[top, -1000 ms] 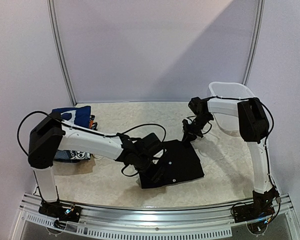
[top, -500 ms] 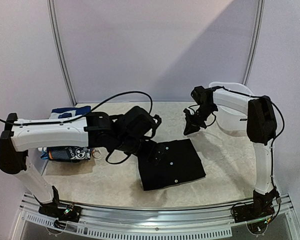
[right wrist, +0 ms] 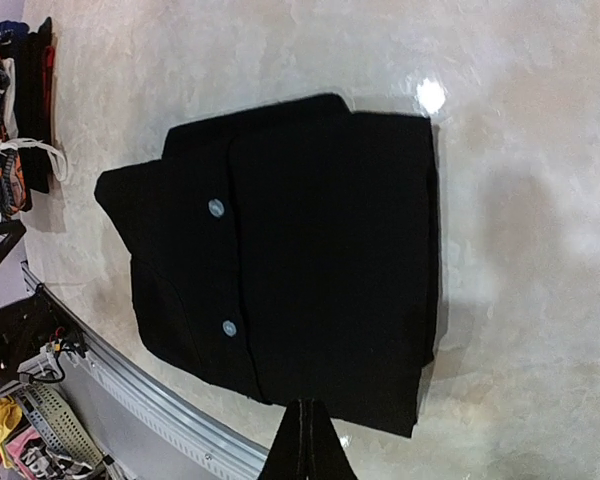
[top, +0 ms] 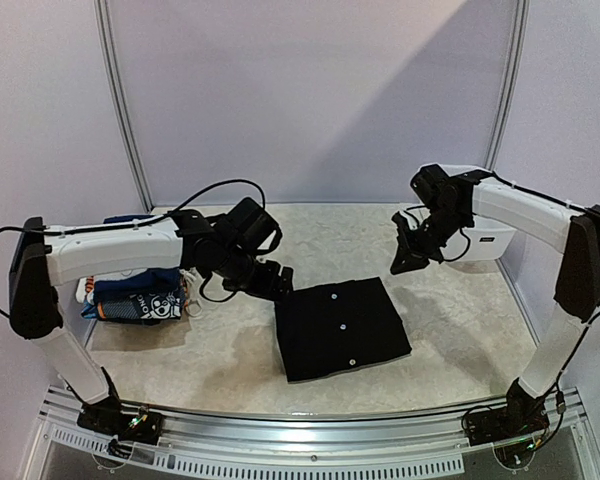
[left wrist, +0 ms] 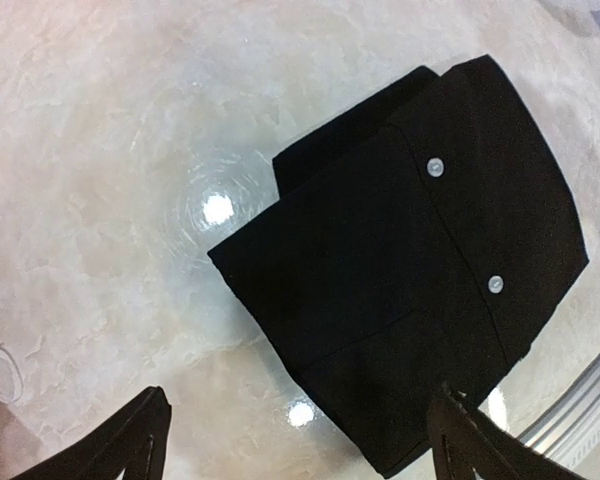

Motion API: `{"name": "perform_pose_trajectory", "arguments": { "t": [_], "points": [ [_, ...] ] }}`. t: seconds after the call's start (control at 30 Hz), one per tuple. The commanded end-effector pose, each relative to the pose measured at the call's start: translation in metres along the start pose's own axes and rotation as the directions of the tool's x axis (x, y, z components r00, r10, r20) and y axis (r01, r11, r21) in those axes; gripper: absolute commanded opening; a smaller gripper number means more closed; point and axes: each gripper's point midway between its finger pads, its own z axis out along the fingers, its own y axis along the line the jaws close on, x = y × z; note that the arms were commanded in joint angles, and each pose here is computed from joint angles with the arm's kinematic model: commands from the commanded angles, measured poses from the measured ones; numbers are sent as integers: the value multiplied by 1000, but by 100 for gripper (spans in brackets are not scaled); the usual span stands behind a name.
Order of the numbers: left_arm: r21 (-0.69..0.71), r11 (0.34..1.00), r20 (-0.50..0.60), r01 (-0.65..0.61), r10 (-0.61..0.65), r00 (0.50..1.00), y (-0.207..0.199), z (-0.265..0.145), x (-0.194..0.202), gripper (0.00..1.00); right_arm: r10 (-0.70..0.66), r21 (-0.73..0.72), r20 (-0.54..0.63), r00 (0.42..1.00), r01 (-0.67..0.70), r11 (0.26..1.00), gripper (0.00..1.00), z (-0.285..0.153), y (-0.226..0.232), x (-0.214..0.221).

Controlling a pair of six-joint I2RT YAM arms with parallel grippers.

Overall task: Fold and stack the mixed laundry pile
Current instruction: Adjust the 2/3-rectangle-folded shirt at the center of the board, then pick up the square-folded shirt from the center of the board.

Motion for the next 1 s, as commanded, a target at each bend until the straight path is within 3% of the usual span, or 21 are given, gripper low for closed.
{"name": "perform_pose_trajectory", "arguments": {
  "t": [0.0,0.2,0.53,0.67,0.77,0.97],
  "points": [
    [57,996,-114,67,-60,992,4,30,14,89,42,5,51,998,-42,999,0,-15,-1,18],
    [112,982,-170,153,-133,977,16,55,12,83,80,10,81,993,-81,997,0,-32,-9,47],
    [155,969,-268,192,-145,952,23,95,20,69,128,-4,140,982,-128,992,1,-50,-17,72],
    [167,964,-288,205,-151,946,23,108,24,66,132,-21,172,976,-131,991,14,-59,-15,76],
    [173,961,-298,215,-157,942,23,115,26,63,137,-21,188,972,-136,990,40,-64,-17,79],
    [179,955,-325,238,-171,930,22,128,33,55,142,-2,193,971,-144,990,46,-67,-21,85]
  ]
}}
